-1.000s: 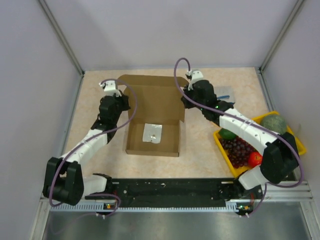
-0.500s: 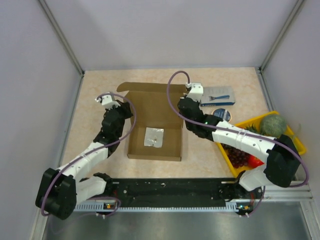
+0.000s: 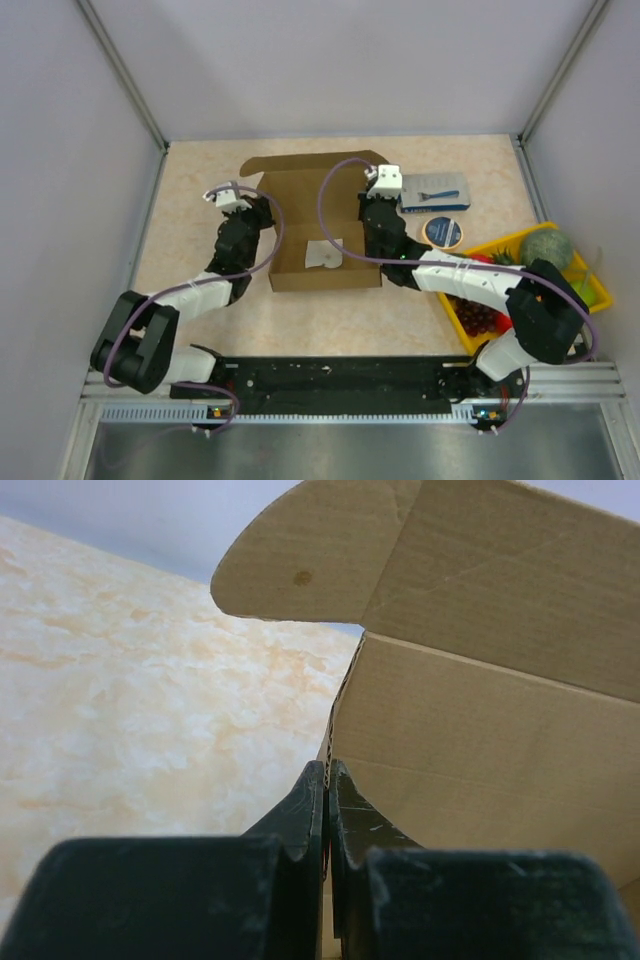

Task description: Fold the paper box

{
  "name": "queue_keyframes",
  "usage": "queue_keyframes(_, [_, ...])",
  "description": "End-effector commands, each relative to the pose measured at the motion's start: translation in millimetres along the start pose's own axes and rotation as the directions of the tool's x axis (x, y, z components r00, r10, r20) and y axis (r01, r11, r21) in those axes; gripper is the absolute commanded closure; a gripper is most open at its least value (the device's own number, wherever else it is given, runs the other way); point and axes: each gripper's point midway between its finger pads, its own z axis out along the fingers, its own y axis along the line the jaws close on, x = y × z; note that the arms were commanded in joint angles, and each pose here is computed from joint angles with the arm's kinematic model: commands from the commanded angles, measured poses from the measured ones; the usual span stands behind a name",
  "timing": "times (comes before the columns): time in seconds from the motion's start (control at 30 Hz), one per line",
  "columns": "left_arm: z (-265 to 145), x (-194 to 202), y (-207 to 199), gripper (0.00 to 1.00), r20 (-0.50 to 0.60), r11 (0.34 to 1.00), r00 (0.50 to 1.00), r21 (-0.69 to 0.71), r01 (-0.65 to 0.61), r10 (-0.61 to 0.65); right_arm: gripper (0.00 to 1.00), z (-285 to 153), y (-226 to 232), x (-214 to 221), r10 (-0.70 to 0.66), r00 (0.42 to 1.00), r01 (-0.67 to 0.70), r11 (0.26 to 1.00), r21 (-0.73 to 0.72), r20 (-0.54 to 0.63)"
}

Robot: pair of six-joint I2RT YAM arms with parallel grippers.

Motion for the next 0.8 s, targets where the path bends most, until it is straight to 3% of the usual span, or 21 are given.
queue_keyframes(0.0, [-8,-10,-28,1.0,0.064,0.988,0.997,0.155,0.023,-0.033,1.0,-3,11,-32,0.091,0.984,-0.077,0.992,-0.095,0.152])
queue_keyframes(0.4, [-53,10,-42,1.0,0.048,0.968,0.999,0.252,0.013,-0.026,1.0,-49,-5,6,0.146,0.972,-0.1,0.966,-0.238,0.183])
queue_keyframes(0.77, [-79,47,-28,1.0,-0.001,0.973,0.998,0.224,0.056,-0.057,1.0,-70,-8,26,0.183,0.969,-0.132,0.952,-0.276,0.166])
